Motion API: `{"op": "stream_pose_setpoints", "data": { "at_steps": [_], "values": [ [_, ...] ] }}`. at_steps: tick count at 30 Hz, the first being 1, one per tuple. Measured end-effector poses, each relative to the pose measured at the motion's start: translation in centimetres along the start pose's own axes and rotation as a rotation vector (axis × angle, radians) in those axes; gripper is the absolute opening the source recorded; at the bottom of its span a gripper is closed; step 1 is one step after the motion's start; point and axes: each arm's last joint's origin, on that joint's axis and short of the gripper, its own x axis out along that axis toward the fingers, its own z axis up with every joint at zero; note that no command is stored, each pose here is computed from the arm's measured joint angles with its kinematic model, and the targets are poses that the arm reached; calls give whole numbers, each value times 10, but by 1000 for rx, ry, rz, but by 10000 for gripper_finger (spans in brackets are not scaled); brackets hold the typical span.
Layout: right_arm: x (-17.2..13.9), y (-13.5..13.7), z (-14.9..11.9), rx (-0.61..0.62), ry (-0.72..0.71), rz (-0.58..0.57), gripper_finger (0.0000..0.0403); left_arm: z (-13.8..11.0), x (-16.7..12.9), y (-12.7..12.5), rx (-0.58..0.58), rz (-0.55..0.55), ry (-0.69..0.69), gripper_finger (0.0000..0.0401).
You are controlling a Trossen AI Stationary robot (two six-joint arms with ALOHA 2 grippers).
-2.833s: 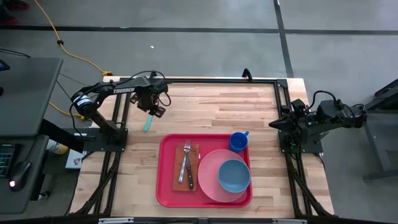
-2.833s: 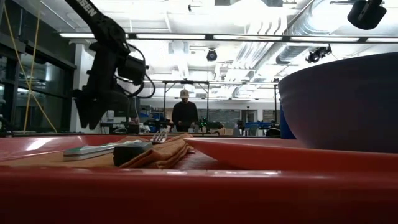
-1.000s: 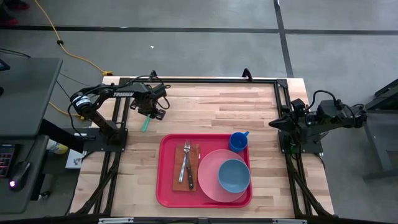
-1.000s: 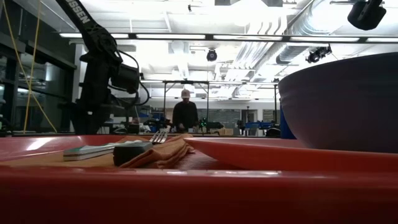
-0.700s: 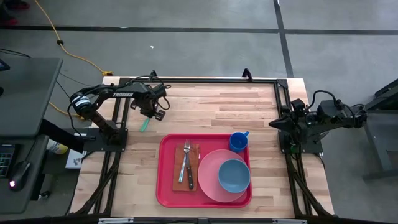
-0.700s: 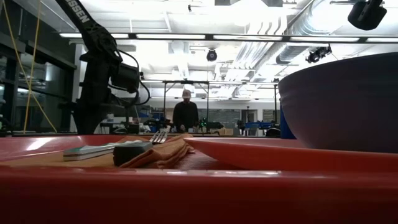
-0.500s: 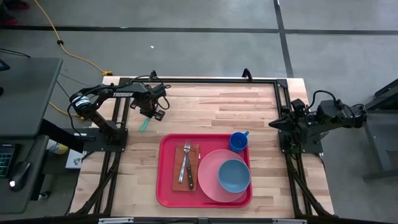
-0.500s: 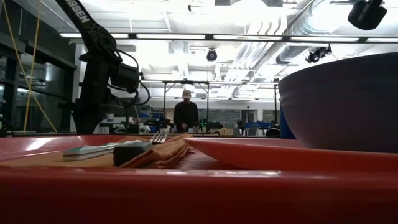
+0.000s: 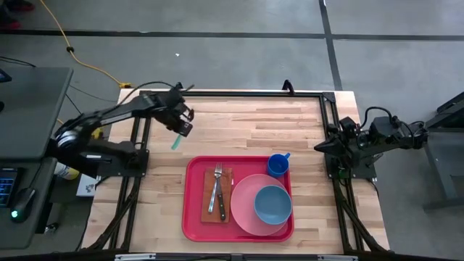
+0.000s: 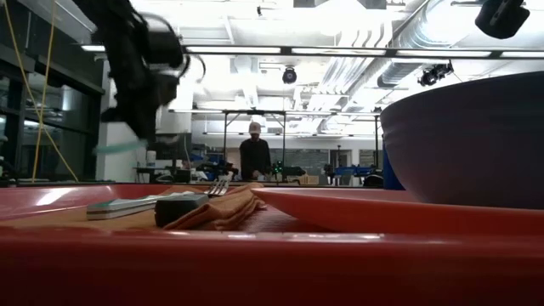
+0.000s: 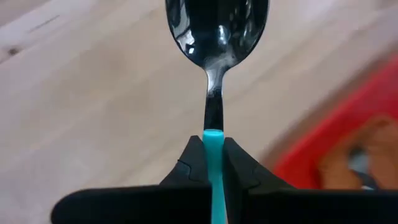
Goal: Set up tray
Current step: Put the blue spoon on the left side of the blue patterned fork
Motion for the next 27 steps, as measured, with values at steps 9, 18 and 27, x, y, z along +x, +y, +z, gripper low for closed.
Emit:
{"op": "stream_pose_setpoints", "data": {
  "at_steps": [9, 18, 27],
  "values": [
    [0, 0, 0, -33, 7, 8, 0, -43, -58, -34, -30, -175, -216, 34],
    [0, 1, -1, -34, 39, 46, 0, -89, -74, -79, -55, -313, -287, 34],
    [0, 1, -1, -44, 44, 53, 0, -149, -65, -124, -109, -343, -319, 34]
  ]
}}
